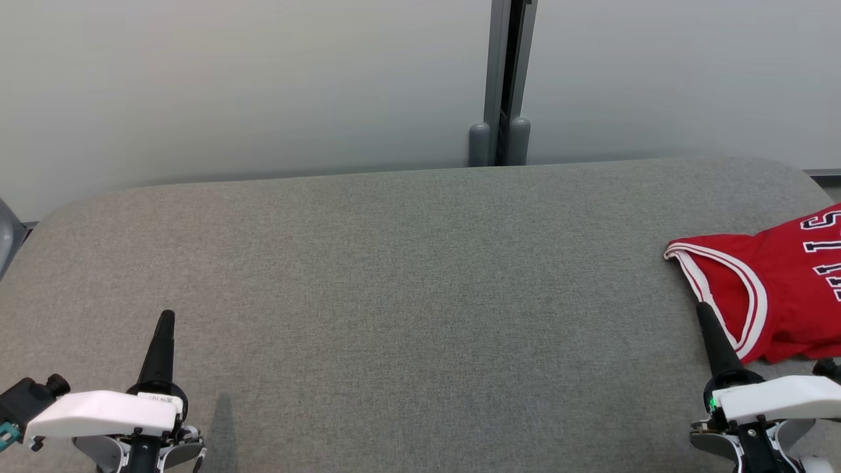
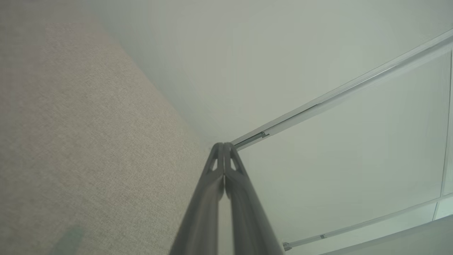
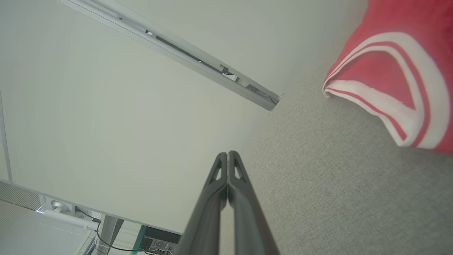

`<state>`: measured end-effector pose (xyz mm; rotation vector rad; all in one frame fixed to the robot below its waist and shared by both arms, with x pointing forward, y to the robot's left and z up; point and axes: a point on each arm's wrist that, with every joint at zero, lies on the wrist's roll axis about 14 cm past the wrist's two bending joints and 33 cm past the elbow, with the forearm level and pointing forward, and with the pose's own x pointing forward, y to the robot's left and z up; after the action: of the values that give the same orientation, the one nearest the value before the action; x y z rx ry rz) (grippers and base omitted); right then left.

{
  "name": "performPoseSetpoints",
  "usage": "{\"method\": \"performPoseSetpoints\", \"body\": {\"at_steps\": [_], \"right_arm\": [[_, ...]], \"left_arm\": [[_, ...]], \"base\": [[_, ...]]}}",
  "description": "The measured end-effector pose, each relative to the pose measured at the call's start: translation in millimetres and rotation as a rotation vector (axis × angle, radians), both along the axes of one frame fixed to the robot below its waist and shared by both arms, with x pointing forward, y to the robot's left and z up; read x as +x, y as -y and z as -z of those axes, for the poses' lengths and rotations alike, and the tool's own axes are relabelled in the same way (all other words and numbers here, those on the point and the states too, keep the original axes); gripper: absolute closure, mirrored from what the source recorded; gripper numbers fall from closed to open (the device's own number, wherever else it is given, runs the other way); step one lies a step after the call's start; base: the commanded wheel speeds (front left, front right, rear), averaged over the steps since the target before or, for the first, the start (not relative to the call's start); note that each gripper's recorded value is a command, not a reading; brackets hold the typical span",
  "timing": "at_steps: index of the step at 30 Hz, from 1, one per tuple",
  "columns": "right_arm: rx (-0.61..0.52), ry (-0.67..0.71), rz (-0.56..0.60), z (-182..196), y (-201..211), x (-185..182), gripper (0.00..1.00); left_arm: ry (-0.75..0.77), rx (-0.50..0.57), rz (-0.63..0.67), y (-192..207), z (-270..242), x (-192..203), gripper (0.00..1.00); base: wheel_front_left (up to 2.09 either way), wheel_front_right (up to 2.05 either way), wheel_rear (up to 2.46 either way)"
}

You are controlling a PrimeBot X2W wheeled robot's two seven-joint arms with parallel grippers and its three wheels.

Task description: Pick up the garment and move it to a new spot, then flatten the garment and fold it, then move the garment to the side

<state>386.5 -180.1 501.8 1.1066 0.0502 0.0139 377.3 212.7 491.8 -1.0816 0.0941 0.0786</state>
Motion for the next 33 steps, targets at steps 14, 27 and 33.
{"method": "performPoseSetpoints", "body": {"at_steps": [14, 27, 33], "right_arm": [[0.131, 0.000, 0.006, -1.7, 1.2, 5.2, 1.00], [0.233, 0.008, 0.012, -4.8, 2.5, 9.3, 1.00], [0.280, 0.008, 0.017, -5.0, 3.3, 11.0, 1.00]], "left_arm": [[0.026, -0.140, -0.009, 1.1, -5.3, 6.0, 1.00], [0.048, -0.248, -0.013, 2.5, -9.8, 10.4, 1.00], [0.055, -0.295, -0.017, 2.2, -10.3, 11.1, 1.00]], "base": [[0.00, 0.00, 0.00], [0.00, 0.00, 0.00], [0.00, 0.00, 0.00]]}}
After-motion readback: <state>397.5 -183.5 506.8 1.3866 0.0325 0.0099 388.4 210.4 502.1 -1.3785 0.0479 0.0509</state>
